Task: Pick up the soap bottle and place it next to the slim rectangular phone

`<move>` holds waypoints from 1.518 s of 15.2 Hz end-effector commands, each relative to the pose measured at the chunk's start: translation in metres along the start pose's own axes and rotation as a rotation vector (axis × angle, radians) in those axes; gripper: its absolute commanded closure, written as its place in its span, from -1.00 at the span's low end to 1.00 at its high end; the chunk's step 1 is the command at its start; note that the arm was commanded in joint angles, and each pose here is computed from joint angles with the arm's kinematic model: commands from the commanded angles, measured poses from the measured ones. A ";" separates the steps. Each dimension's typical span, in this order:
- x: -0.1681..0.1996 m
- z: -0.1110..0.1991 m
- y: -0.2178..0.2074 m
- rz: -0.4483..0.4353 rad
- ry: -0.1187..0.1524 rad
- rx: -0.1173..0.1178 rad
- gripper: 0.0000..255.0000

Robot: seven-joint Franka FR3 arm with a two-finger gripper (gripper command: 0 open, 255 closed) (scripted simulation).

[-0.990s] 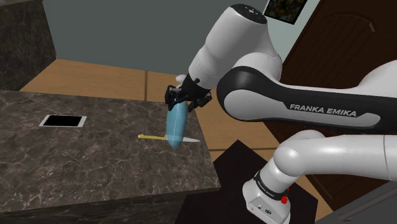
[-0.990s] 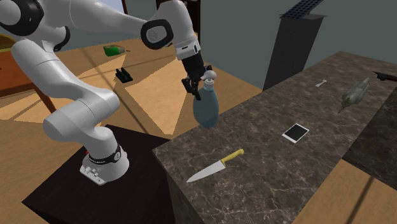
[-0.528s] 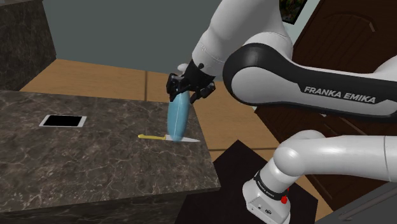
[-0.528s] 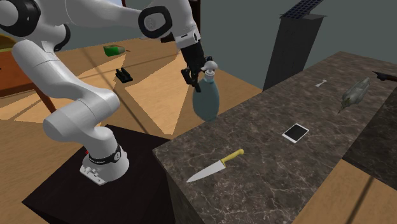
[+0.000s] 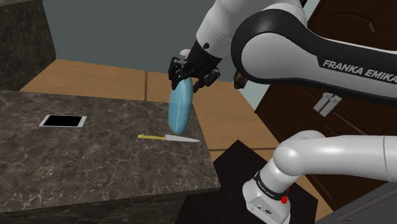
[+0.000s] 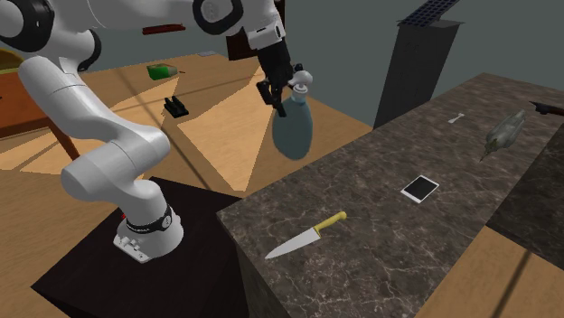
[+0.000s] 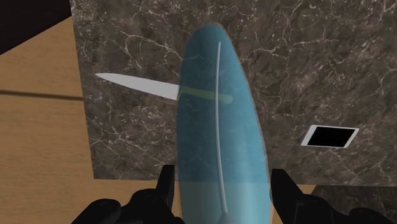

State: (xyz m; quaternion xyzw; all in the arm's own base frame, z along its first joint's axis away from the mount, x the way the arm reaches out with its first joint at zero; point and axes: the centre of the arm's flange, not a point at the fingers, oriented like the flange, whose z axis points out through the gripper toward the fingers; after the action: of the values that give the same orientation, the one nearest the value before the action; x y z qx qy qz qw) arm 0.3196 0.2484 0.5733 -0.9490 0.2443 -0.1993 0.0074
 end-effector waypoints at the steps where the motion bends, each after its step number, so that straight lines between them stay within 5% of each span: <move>1: 0.004 -0.010 -0.001 0.000 0.000 0.000 1.00; 19: 0.040 -0.098 -0.012 0.000 0.000 0.000 1.00; 23: 0.039 -0.069 -0.037 0.000 0.000 0.000 1.00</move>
State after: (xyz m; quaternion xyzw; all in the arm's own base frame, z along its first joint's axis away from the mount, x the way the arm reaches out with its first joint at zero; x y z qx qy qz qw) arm 0.3357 0.2626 0.6618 -0.9491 0.2443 -0.1989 0.0067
